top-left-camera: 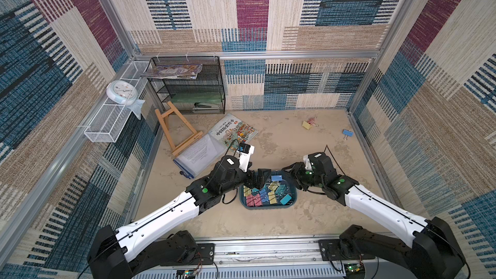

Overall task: Put the binder clips in the storage box
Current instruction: Pick up the binder clip at the center of the board.

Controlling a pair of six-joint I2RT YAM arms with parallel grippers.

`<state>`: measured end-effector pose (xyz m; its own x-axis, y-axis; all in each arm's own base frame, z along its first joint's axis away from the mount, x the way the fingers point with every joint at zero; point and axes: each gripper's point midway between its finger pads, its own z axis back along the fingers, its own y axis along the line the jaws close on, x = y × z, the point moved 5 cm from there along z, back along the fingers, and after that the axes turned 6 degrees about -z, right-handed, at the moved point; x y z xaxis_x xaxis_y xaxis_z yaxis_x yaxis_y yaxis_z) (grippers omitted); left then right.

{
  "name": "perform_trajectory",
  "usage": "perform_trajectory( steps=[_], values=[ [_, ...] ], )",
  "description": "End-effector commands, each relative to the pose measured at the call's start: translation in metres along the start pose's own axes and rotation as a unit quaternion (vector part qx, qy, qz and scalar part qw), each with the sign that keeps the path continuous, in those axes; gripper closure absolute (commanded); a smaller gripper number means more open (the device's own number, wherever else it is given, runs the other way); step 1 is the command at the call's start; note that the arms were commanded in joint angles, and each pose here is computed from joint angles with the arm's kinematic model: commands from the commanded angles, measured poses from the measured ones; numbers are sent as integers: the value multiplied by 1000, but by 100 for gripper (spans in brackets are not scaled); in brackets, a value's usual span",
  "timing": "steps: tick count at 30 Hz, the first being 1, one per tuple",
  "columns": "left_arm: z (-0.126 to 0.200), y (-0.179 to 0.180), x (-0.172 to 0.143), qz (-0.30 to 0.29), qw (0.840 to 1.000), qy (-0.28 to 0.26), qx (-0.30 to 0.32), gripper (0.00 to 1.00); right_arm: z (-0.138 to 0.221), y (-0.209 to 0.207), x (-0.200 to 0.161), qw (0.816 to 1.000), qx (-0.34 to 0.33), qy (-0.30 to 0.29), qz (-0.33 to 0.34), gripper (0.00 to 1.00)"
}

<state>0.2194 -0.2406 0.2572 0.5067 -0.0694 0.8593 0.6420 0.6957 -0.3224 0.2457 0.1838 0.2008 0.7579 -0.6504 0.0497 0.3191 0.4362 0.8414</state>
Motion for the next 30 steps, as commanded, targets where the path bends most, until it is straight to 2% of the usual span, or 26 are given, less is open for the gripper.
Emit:
perform_trajectory(
  steps=[1, 5, 9, 12, 17, 23, 30],
  values=[
    [4, -2, 6, -12, 1000, -12, -2, 1, 26, 22, 41, 982, -41, -120, 139, 53],
    [8, -2, 8, -19, 1000, -12, 1, 1, 47, 41, 95, 950, -101, -215, 203, 50],
    [13, -1, 6, -21, 1000, -7, 5, 1, 47, 39, 148, 942, -138, -237, 193, 50],
    [18, 1, 3, -21, 1000, -6, 10, 1, 47, 23, 190, 945, -157, -253, 137, 51],
    [27, 4, -2, -27, 999, -5, 21, 1, 44, -28, 260, 948, -162, -273, 19, 51],
    [34, 7, -4, -46, 998, 2, 35, 1, 44, -85, 330, 923, -233, -295, -86, 48],
    [33, 13, -14, -53, 997, 13, 48, 1, 28, -115, 390, 907, -239, -322, -127, 45]
  ],
)
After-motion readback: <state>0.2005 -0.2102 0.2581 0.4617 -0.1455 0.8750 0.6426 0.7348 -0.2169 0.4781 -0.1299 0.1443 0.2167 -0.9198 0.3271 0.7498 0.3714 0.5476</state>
